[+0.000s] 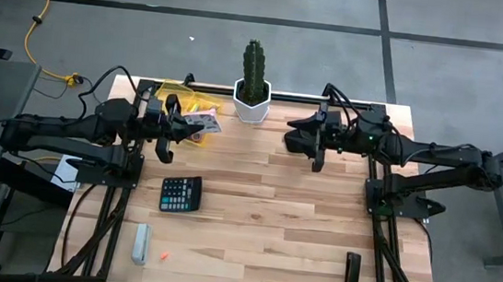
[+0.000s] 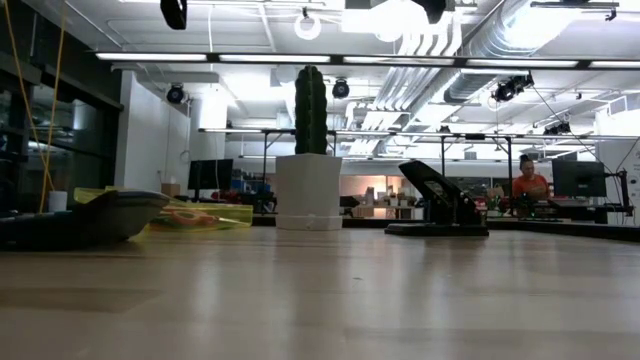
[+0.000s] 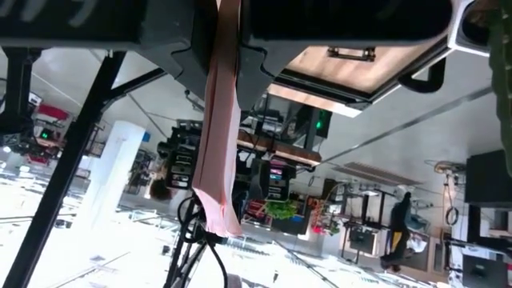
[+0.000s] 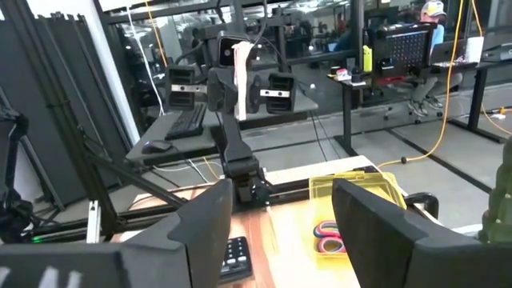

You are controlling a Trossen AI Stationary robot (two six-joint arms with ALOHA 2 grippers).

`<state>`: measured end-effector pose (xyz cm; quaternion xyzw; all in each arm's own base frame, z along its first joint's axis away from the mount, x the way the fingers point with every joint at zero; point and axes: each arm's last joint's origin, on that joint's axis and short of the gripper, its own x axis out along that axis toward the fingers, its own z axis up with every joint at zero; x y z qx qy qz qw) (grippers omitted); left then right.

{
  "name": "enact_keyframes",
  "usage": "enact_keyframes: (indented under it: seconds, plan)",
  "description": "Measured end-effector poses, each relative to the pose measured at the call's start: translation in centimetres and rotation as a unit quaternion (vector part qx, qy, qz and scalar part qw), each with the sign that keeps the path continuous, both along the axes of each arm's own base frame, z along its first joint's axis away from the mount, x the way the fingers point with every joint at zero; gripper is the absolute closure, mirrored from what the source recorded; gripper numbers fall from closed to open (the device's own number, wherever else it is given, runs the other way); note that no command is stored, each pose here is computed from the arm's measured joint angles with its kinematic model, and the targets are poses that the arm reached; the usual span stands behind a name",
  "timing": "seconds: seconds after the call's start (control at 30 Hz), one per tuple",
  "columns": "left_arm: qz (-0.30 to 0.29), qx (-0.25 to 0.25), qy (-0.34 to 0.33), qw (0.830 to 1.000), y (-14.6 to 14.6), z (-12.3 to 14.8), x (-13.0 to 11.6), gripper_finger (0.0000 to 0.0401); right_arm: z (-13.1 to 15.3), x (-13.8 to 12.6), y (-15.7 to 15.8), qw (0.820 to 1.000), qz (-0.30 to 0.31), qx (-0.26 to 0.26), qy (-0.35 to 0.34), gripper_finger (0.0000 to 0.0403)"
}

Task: Pack school essentials
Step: Put the sticky notes into the transparent yellow supply box

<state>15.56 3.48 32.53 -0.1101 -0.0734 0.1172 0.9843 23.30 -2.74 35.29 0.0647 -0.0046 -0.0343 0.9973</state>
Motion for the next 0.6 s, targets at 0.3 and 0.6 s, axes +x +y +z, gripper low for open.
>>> enact_keyframes:
  seconds: [0.3, 0.6]
  plan:
    - [0.002, -0.014, 0.003, 1.0, 0.0, -0.1, 0.1, 0.0401, 0.0, 0.0, 0.0, 1.0, 0.0, 0.001, 0.001, 0.0197]
    - [0.165, -0.08, 0.148, 0.972, 3.2, -0.9, 1.8, 0.0401, -0.1, 0.0, 0.0, 1.0, 0.0, 0.002, 0.003, 0.0197]
